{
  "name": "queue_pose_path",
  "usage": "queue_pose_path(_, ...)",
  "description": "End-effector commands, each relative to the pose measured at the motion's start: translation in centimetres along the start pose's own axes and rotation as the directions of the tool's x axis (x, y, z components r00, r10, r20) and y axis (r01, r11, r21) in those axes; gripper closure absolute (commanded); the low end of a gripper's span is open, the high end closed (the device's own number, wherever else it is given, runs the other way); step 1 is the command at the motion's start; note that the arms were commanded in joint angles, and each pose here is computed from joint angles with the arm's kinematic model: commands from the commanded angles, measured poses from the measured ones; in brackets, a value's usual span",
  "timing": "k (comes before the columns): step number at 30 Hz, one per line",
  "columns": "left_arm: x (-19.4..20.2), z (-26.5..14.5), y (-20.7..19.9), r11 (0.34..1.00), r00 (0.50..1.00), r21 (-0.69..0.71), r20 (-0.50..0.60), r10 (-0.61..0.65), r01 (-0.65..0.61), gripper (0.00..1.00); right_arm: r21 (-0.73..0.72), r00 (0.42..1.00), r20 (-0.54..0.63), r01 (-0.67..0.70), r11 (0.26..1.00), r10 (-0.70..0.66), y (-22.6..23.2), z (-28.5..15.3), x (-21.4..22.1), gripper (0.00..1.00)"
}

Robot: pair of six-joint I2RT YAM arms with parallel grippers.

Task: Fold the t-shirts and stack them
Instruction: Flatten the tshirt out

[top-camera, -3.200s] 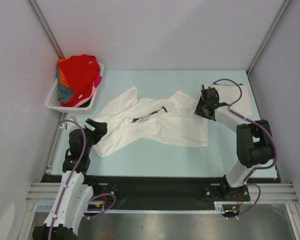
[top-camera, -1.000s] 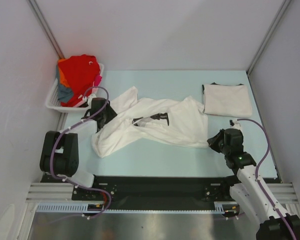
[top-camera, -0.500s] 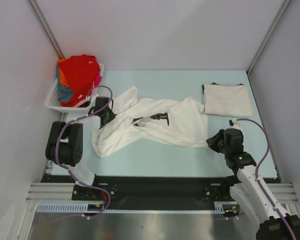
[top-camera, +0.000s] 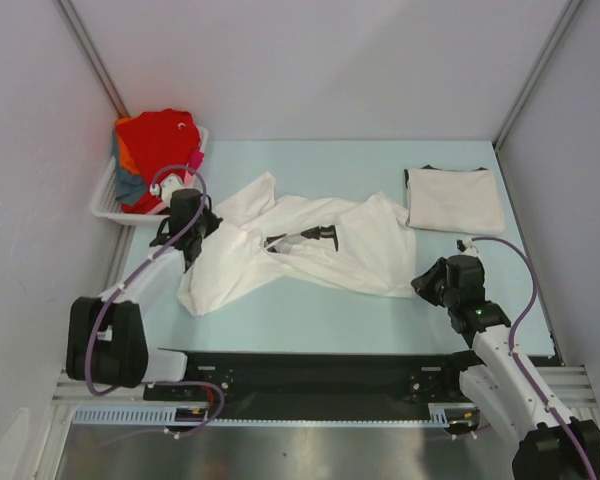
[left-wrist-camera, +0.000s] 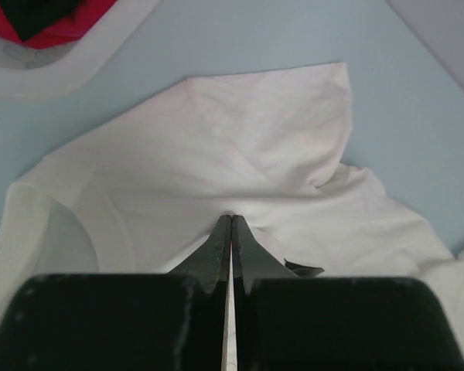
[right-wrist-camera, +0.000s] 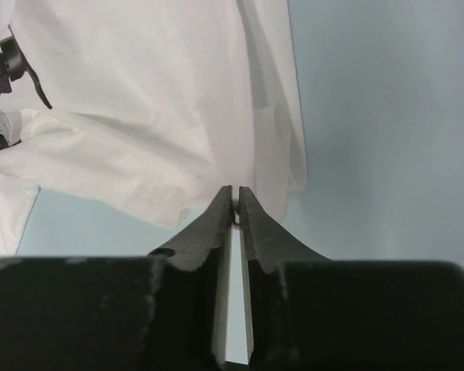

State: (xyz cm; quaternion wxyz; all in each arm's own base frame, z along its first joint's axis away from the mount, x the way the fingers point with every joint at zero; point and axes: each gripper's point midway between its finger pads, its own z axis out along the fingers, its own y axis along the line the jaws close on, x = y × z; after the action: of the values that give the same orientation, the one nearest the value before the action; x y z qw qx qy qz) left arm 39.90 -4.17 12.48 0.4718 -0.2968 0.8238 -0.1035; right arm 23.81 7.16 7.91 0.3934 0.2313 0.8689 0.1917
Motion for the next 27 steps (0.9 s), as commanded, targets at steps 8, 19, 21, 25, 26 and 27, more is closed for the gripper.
queue_pose_path(8,-0.7,-8.0,2.1,0.997,0.994,0.056,0.092,-0.054,0.049,1.0,-0.04,0.998,0.035,-0.044,0.998,0.046,1.0,0.2,-1.0,0.39)
queue_pose_path(19,0.6,-14.3,4.1,0.974,0.974,0.172,0.145,-0.173,0.147,1.0,-0.006,0.999,0.015,-0.052,0.999,0.052,0.5,0.8,-0.6,0.42)
queue_pose_path(21,0.4,-14.9,4.2,0.973,0.972,0.176,0.154,-0.176,0.149,1.0,0.001,0.999,0.001,-0.05,0.999,0.05,0.3,0.9,-0.3,0.46)
queue_pose_path(25,-1.2,-16.5,3.8,0.972,0.967,0.184,0.185,-0.177,0.143,1.0,0.007,0.998,-0.034,-0.054,0.999,0.055,0.1,0.9,0.5,0.54)
queue_pose_path(26,-1.6,-16.8,3.5,0.971,0.965,0.195,0.194,-0.178,0.14,1.0,0.007,0.998,-0.036,-0.054,0.998,0.055,0.1,0.8,0.6,0.55)
queue_pose_path(27,-1.9,-17.0,3.4,0.97,0.964,0.2,0.199,-0.177,0.137,1.0,0.009,0.998,-0.034,-0.056,0.998,0.056,0.0,0.8,0.5,0.55)
